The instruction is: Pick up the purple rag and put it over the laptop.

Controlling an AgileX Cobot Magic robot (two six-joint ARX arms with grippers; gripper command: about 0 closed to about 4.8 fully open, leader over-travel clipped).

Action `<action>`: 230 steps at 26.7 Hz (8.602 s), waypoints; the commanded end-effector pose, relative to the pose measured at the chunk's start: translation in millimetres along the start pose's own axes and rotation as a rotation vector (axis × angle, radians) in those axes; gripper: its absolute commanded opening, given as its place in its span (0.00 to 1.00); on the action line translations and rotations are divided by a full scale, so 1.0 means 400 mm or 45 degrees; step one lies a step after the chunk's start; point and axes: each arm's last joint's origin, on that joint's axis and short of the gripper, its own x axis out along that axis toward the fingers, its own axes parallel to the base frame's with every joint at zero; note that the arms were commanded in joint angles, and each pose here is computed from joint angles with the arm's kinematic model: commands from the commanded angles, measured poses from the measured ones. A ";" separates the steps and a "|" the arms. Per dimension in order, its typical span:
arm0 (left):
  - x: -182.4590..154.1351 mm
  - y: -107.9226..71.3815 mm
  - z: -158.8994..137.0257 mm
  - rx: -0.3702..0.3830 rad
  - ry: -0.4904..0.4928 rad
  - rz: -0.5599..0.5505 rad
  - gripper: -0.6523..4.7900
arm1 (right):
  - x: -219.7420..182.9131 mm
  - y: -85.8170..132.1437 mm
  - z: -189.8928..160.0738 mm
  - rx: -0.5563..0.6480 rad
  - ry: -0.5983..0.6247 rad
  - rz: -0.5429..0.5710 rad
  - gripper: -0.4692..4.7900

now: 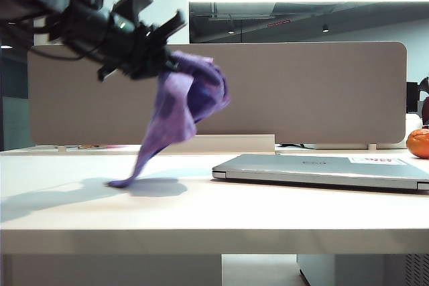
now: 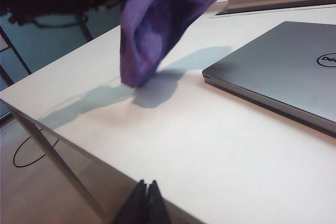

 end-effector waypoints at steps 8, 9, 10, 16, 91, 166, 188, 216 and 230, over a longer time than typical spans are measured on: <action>0.150 -0.083 0.082 0.049 -0.077 -0.118 0.11 | 0.001 -0.002 -0.002 -0.004 -0.009 -0.012 0.07; 0.163 -0.092 0.086 0.051 -0.077 -0.127 0.11 | 0.001 -0.002 -0.002 -0.005 -0.010 -0.012 0.07; 0.176 -0.101 0.086 0.052 -0.073 -0.135 0.11 | 0.001 -0.002 -0.002 -0.005 -0.010 -0.012 0.07; 0.255 -0.153 0.089 0.054 -0.044 -0.192 0.11 | 0.001 -0.002 -0.002 -0.003 -0.007 -0.013 0.07; 0.261 -0.272 0.089 0.067 0.583 -0.518 0.20 | -0.008 -0.034 0.004 -0.008 -0.128 -0.601 0.07; -0.588 -0.063 -0.009 0.331 0.253 0.293 0.11 | -0.016 -0.047 -0.001 -0.165 -0.083 -0.846 0.07; -0.654 0.083 -0.174 0.371 -0.255 0.786 0.11 | -0.015 -0.047 -0.001 -0.165 -0.082 -0.846 0.07; -0.679 0.081 -0.242 0.431 -0.281 0.717 0.11 | -0.016 -0.047 -0.001 -0.165 -0.083 -0.846 0.07; -0.677 0.079 -0.242 0.427 -0.282 0.704 0.11 | -0.015 -0.047 -0.001 -0.165 -0.083 -0.847 0.07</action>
